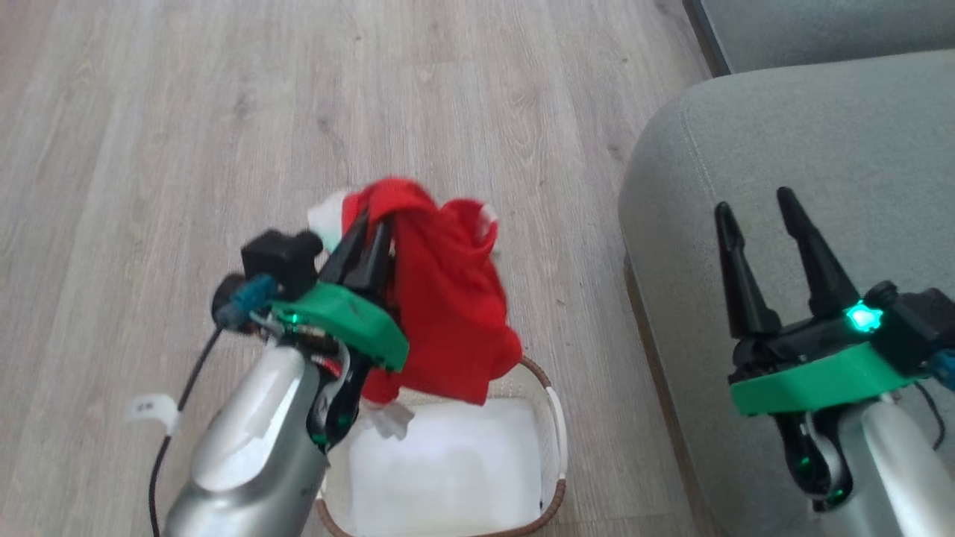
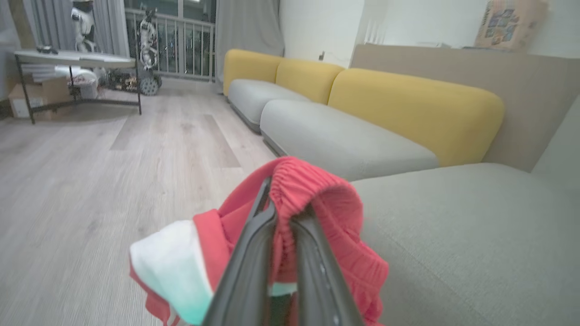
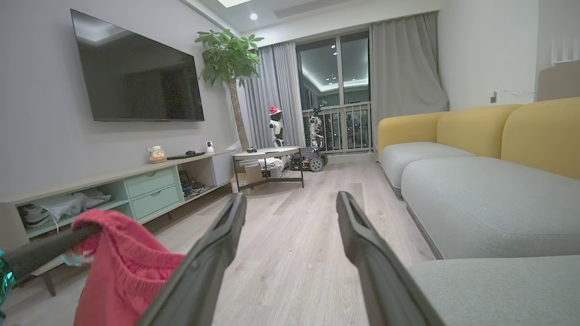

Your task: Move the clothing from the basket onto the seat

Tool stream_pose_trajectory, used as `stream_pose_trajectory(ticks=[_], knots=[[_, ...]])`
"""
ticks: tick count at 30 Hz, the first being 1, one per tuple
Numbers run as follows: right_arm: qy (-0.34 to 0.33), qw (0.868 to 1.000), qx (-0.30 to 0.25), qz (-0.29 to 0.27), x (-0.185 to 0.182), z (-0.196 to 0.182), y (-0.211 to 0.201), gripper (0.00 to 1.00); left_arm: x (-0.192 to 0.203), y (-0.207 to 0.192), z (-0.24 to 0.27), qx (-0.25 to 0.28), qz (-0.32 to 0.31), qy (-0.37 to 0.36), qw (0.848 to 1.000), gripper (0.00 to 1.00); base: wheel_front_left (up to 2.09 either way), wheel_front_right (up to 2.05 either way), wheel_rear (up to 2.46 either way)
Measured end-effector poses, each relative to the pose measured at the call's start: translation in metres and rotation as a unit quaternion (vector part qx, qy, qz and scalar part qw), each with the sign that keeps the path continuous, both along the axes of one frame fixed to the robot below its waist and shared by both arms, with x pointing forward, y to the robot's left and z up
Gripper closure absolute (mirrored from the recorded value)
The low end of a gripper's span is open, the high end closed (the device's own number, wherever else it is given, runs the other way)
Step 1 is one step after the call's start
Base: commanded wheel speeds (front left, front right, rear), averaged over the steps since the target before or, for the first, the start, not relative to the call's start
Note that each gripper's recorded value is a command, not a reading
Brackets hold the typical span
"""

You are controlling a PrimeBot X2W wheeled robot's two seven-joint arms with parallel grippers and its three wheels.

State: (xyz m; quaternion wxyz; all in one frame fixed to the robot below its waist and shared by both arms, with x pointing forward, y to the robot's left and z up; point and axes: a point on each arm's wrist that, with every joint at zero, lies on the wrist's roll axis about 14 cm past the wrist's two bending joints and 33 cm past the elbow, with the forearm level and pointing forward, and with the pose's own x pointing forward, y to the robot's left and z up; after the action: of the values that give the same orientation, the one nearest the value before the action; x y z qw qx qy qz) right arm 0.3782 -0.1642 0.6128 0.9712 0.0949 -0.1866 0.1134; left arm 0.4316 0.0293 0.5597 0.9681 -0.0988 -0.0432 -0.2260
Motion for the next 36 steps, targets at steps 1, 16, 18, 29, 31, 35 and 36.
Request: stream_pose_trajectory(ticks=[1, 16, 18, 29, 31, 35, 36], knots=[[0.0, 1.0, 0.0, 0.004, -0.001, 0.0, 0.002, 0.0, -0.001, -0.001, 0.011, -0.004, -0.002, -0.012, 1.0, 1.0, 0.0, 0.0, 0.0], [0.02, 0.998, -0.013, 0.058, -0.007, -0.015, 0.035, 0.0, -0.016, -0.014, 0.076, -0.015, -0.03, -0.074, 0.997, 1.0, 0.0, 0.0, 0.0], [0.025, 0.997, -0.015, 0.077, -0.01, -0.017, 0.044, 0.0, -0.016, -0.014, 0.077, -0.015, -0.03, -0.072, 0.997, 1.0, 0.0, 0.0, 0.0], [0.07, 0.977, -0.047, 0.194, -0.031, -0.048, 0.104, 0.0, -0.017, -0.012, 0.073, -0.01, -0.029, -0.066, 0.997, 1.0, 0.0, 0.0, 0.0], [0.075, 0.974, -0.06, 0.204, -0.03, -0.053, 0.11, 0.0, -0.017, -0.013, 0.072, -0.01, -0.029, -0.065, 0.997, 1.0, 0.0, 0.0, 0.0], [0.092, 0.968, -0.083, 0.218, -0.024, -0.067, 0.121, 0.0, -0.021, -0.015, 0.071, -0.008, -0.033, -0.064, 0.997, 1.0, 0.0, 0.0, 0.0], [0.096, 0.967, -0.085, 0.22, -0.022, -0.069, 0.123, 0.0, -0.022, -0.015, 0.071, -0.009, -0.032, -0.065, 0.997, 1.0, 0.0, 0.0, 0.0]])
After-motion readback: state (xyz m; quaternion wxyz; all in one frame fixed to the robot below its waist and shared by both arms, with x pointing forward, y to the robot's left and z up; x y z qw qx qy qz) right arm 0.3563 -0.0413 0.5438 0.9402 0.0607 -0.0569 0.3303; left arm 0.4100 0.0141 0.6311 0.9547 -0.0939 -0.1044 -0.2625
